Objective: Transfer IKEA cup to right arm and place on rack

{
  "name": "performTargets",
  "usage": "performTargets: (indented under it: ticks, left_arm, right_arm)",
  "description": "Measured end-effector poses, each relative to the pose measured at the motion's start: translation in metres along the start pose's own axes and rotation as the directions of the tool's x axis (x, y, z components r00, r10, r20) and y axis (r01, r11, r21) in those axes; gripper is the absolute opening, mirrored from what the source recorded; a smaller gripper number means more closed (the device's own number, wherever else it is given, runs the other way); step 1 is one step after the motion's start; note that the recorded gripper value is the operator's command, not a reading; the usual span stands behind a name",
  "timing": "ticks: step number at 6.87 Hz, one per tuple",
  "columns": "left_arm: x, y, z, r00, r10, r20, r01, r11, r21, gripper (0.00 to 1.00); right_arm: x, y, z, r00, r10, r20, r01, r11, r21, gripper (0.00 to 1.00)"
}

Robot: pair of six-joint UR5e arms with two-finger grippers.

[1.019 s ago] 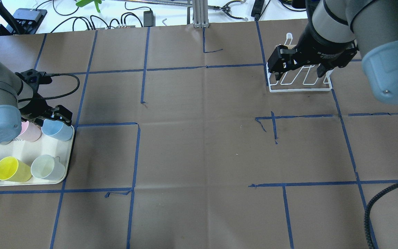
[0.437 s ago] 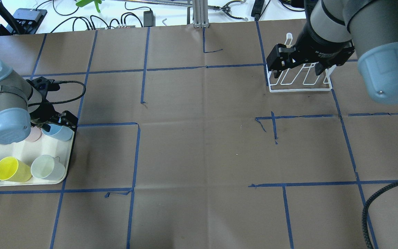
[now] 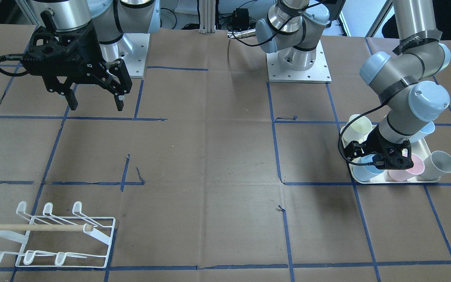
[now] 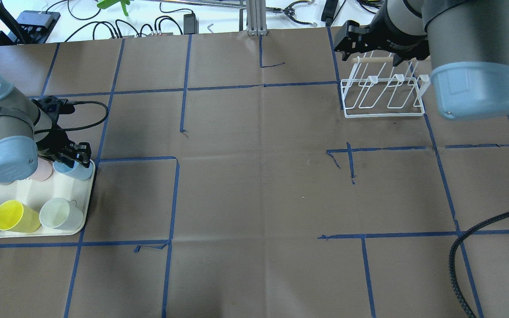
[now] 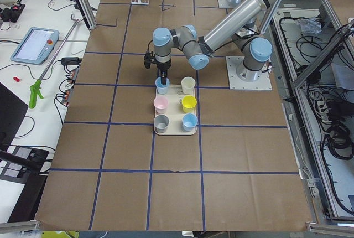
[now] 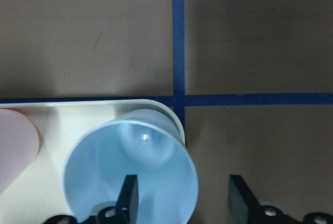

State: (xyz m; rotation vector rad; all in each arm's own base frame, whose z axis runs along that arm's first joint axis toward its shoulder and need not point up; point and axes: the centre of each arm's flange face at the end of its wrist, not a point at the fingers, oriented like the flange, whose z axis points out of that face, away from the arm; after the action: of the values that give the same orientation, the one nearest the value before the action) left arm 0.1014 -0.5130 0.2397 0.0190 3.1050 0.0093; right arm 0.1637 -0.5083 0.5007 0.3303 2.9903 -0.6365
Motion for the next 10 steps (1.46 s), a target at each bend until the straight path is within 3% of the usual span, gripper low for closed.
performTargets:
  ticks: [2,5,6,8,9,10]
  left_arm:
    - [-0.005,0.001,-0.007,1.0,-0.007,0.021,0.007,1.0,0.004,0.0]
    - [-0.01,0.005,-0.063,0.996,-0.006,0.094,0.005,1.0,0.011,0.0]
    - [-0.005,-0.005,-0.096,0.997,0.011,0.082,-0.013,1.0,0.019,0.0]
    - [0.028,-0.037,-0.171,0.997,0.074,0.012,-0.075,0.995,0.071,0.0]
    - [0.059,-0.05,-0.195,0.994,0.099,-0.041,-0.095,0.99,0.105,0.0]
    - [0.094,-0.058,-0.206,0.99,0.11,-0.084,-0.098,0.987,0.129,0.0]
  right_arm:
    - [-0.008,0.0,0.001,0.987,0.138,0.082,-0.14,0.99,0.017,1.0]
    - [-0.01,0.014,0.017,0.943,0.228,0.242,-0.27,0.949,0.16,1.0]
    - [-0.012,0.022,0.022,0.907,0.291,0.305,-0.346,0.927,0.145,1.0]
    - [-0.018,0.032,0.028,0.812,0.438,0.384,-0.489,0.871,0.04,1.0]
    - [-0.025,0.036,0.027,0.771,0.448,0.453,-0.501,0.865,-0.002,1.0]
    - [-0.032,0.041,0.024,0.71,0.449,0.543,-0.509,0.86,-0.046,1.0]
